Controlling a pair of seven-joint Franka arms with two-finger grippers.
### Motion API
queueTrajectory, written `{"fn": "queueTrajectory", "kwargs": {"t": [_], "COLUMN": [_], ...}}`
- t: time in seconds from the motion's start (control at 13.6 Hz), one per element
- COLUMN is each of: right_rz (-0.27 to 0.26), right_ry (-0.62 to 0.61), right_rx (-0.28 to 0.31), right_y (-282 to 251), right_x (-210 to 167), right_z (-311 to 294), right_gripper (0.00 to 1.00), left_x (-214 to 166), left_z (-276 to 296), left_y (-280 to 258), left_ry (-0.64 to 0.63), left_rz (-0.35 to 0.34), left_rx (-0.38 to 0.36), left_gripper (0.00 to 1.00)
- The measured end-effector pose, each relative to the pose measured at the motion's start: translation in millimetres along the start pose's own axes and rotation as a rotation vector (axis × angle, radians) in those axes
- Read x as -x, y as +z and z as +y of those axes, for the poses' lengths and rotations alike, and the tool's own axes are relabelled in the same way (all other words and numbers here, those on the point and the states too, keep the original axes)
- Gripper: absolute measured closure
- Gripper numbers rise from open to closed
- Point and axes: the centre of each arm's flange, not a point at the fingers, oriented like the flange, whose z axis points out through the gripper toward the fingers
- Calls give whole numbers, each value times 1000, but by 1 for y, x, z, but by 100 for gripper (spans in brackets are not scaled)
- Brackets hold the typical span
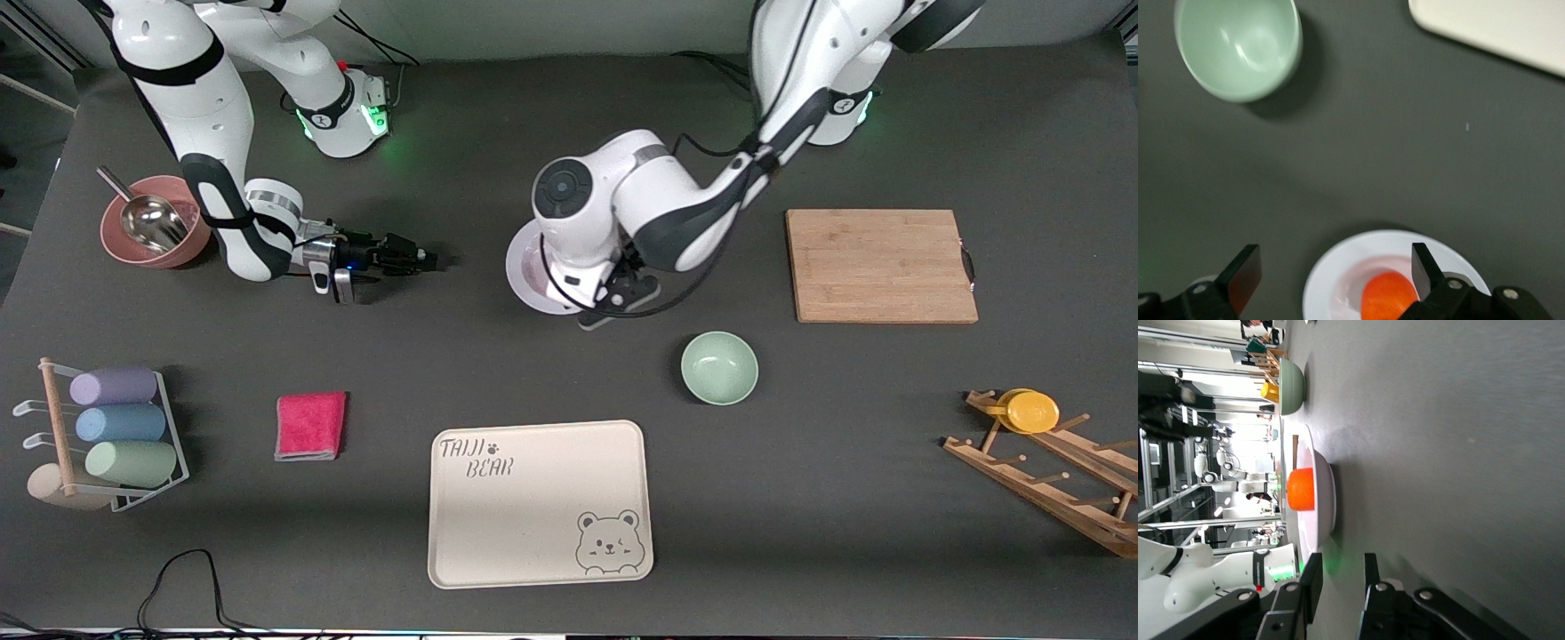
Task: Place orange and plate with both arms
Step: 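Release the orange and withdraw the left gripper while the right grasps plate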
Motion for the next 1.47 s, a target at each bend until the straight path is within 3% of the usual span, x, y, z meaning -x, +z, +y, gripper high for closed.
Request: {"fn": "queueTrajectory", "kwargs": {"t": [0.22, 0.51, 0.88, 1.25, 1.47], "right_rz": [21, 44, 65, 66, 66], "right_ry": [3, -5, -12, -10, -11], "right_rx": [-6, 9, 11, 6, 9], "right_y": [33, 81, 127, 146, 147], "right_x": [0, -2, -4, -8, -8], "right_z": [-7, -23, -42, -44, -44], "right_gripper": [68, 68, 68, 68, 71], "left_x": [-54, -124, -217, -252, -246], "left_z": [-28, -79, -207, -343, -416], "left_y": [-18, -48, -104, -138, -161], "left_ry": [69, 168, 323, 493, 519], "left_rz": [5, -59, -154, -149, -88], "left_rx": [17, 101, 219, 122, 39], "left_gripper": [0, 0, 0, 0, 0]}}
